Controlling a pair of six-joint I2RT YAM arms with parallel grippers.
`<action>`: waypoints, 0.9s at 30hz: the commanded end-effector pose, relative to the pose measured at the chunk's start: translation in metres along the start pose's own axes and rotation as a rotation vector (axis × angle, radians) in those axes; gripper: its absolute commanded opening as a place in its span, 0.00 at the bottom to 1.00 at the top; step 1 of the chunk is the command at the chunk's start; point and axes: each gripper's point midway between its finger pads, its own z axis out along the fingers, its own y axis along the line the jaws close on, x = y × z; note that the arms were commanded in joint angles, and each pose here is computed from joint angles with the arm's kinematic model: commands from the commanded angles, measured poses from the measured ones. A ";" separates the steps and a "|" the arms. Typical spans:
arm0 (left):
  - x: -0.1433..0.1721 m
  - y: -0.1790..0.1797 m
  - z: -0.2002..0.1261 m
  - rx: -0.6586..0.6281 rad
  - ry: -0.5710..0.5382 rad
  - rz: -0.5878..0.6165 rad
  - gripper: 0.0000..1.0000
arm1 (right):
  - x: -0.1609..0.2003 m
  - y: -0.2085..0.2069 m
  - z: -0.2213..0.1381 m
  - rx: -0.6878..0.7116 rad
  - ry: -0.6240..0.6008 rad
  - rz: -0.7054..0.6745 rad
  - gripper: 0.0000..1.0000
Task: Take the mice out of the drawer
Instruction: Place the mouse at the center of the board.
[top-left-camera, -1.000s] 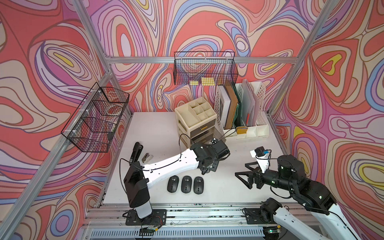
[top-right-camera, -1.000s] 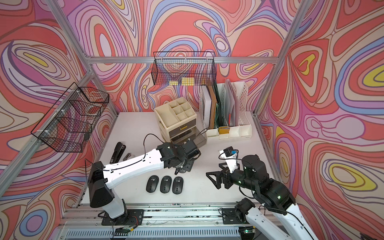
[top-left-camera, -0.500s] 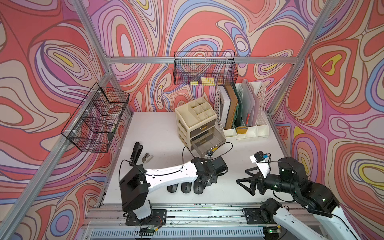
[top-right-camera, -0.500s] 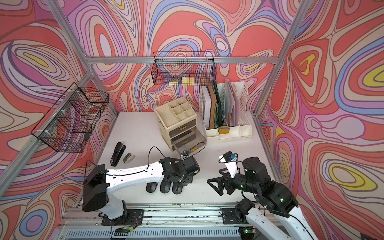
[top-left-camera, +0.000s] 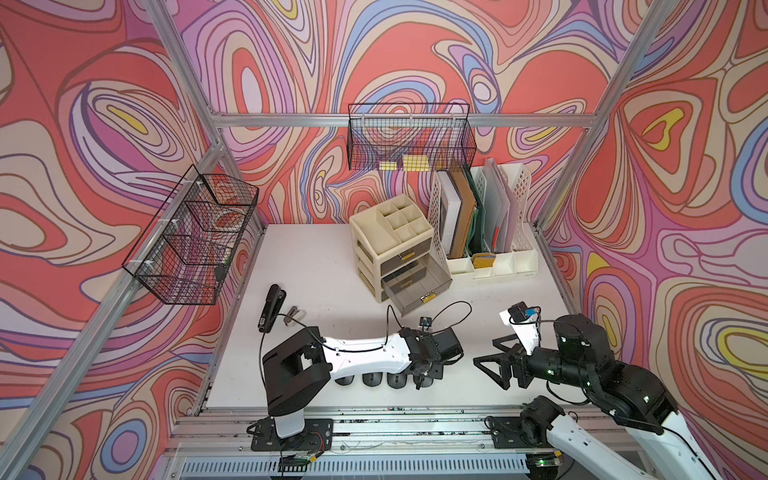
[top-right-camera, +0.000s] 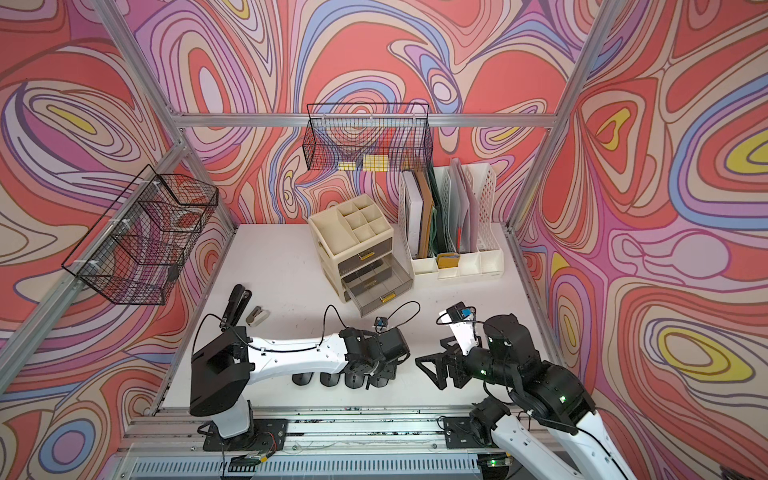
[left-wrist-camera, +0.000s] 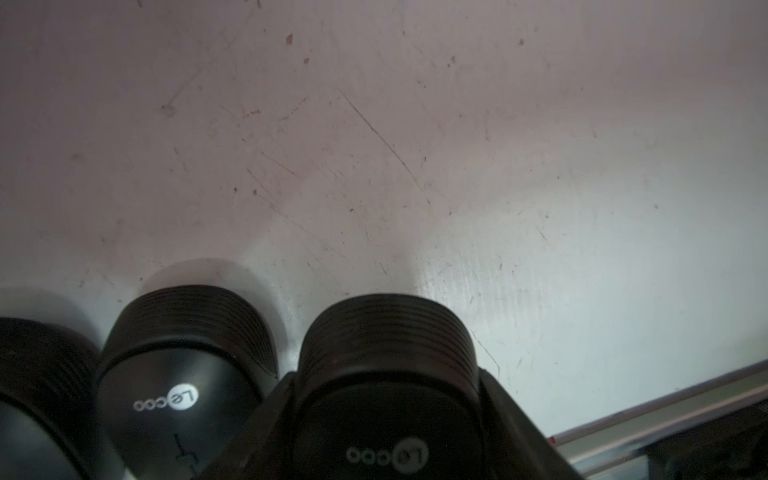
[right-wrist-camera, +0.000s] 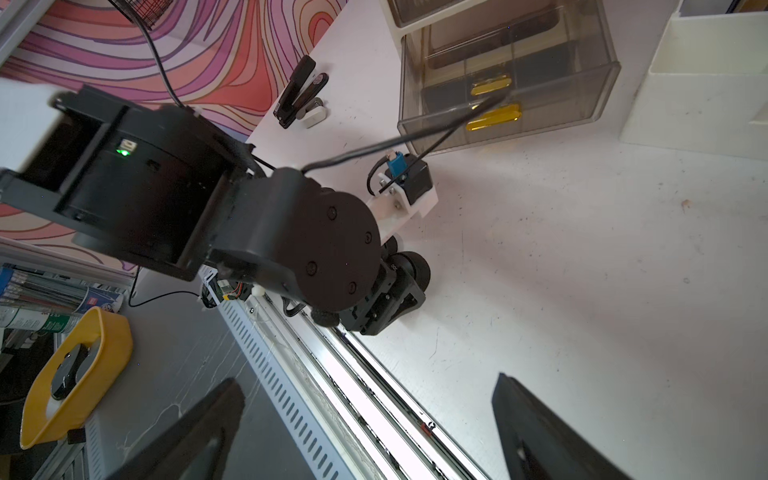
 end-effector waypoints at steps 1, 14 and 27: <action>0.007 0.003 0.010 -0.008 0.010 -0.015 0.57 | -0.003 -0.001 -0.002 0.013 -0.011 0.002 0.98; 0.011 0.026 0.018 -0.091 -0.001 -0.010 0.58 | -0.003 -0.003 -0.001 0.023 -0.009 0.010 0.98; 0.011 0.026 0.027 -0.116 0.016 0.004 0.65 | -0.003 -0.004 -0.001 0.030 -0.011 0.014 0.98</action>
